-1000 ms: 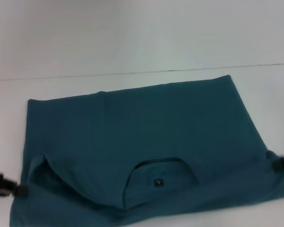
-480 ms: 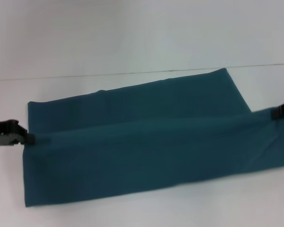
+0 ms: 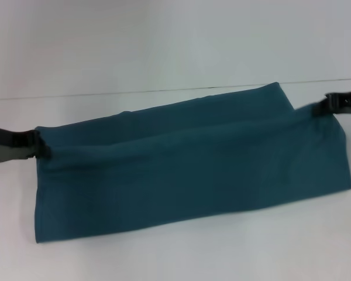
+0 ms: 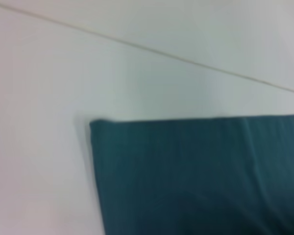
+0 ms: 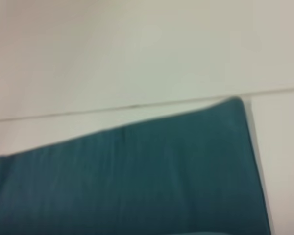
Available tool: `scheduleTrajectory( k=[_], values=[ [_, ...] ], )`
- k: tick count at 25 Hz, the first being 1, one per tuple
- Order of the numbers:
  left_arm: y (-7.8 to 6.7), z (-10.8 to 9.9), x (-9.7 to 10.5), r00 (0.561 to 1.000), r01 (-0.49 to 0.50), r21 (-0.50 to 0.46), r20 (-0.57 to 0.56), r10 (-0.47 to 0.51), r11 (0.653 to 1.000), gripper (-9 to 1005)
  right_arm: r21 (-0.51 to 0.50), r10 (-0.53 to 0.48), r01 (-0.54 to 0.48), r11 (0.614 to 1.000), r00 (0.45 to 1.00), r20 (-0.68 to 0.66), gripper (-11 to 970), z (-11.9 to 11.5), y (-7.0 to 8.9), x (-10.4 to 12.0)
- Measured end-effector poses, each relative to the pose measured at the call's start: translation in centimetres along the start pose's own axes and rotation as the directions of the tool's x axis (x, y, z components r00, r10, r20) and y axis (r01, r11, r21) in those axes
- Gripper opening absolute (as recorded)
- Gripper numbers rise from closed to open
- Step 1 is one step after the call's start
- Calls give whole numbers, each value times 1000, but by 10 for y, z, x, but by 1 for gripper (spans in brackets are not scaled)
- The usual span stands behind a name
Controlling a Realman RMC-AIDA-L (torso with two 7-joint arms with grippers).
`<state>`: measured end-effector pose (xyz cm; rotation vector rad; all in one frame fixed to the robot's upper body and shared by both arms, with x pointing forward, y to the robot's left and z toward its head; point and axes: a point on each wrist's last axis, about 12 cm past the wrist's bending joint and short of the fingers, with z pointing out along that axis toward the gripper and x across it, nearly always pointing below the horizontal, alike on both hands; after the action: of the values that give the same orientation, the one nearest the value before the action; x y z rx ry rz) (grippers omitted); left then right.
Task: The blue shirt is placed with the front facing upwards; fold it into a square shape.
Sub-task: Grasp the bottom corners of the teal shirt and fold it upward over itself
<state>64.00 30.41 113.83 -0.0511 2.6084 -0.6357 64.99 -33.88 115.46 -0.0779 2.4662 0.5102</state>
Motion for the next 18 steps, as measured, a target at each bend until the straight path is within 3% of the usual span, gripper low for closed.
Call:
scheduleTrajectory(
  k=[9, 18],
  values=[
    [-3, 11, -8, 997, 7, -36, 83, -4, 999, 43, 80, -52, 44, 996, 993, 102, 147, 25, 23, -22],
    [-3, 21, -16, 983, 12, -75, 182, 2, 997, 42, 170, -107, 84, 982, 986, 132, 158, 50, 32, -27]
  ],
)
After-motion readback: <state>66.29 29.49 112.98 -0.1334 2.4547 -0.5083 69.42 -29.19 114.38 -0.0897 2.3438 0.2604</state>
